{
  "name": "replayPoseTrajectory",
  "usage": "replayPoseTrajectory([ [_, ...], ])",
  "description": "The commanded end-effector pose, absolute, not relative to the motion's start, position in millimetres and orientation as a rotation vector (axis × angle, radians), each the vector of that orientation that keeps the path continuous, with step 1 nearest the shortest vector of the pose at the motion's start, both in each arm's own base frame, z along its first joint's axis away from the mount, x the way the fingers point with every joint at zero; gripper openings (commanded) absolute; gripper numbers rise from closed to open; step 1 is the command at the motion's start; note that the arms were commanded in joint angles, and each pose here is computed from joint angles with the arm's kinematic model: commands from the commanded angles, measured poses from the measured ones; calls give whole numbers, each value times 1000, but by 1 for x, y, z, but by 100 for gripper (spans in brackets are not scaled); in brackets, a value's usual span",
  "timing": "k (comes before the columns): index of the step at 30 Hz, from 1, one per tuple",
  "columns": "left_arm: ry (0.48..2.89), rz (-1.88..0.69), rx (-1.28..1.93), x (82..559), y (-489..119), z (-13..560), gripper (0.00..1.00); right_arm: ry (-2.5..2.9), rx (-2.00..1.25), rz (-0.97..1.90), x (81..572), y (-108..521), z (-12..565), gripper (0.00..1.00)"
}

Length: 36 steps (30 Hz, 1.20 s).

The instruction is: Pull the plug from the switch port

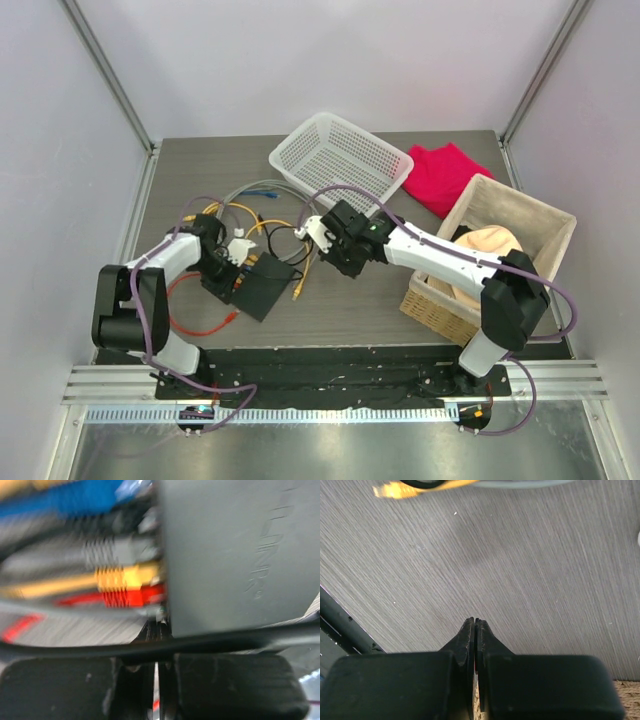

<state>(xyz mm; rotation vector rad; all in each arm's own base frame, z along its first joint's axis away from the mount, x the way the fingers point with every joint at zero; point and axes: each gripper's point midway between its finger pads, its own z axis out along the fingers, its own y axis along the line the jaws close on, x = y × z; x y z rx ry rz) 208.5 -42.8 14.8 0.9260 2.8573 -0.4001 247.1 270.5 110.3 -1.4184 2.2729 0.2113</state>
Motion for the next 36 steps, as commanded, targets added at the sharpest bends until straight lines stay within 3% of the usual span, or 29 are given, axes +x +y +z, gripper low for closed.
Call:
replayPoseTrajectory([
  [1,2673,-478,1158,217,-93,23,7,2216,-1392,212,250,268,126,1],
  [8,2584,-604,1318,214,-170,28,7,2204,-1381,165,254,260,129,1],
  [13,2555,-641,1416,195,-186,32,10,2217,-1361,130,257,246,128,1],
  [18,2210,-816,1449,180,-205,117,14,2232,-1337,102,260,233,130,1],
  [22,2157,-853,1323,196,-197,189,25,2225,-1271,106,273,233,145,1],
  [25,2083,-838,1147,226,-189,239,39,2162,-1169,266,287,251,187,1],
  [27,2097,-842,959,249,-176,261,55,2080,-1025,322,314,263,231,2],
  [29,2044,-871,792,284,-167,283,68,2044,-959,383,329,274,257,23],
  [31,2070,-861,493,329,-137,290,70,1987,-963,434,349,290,282,48],
  [36,2205,-914,374,387,-125,244,66,1960,-1154,532,358,324,269,53],
])
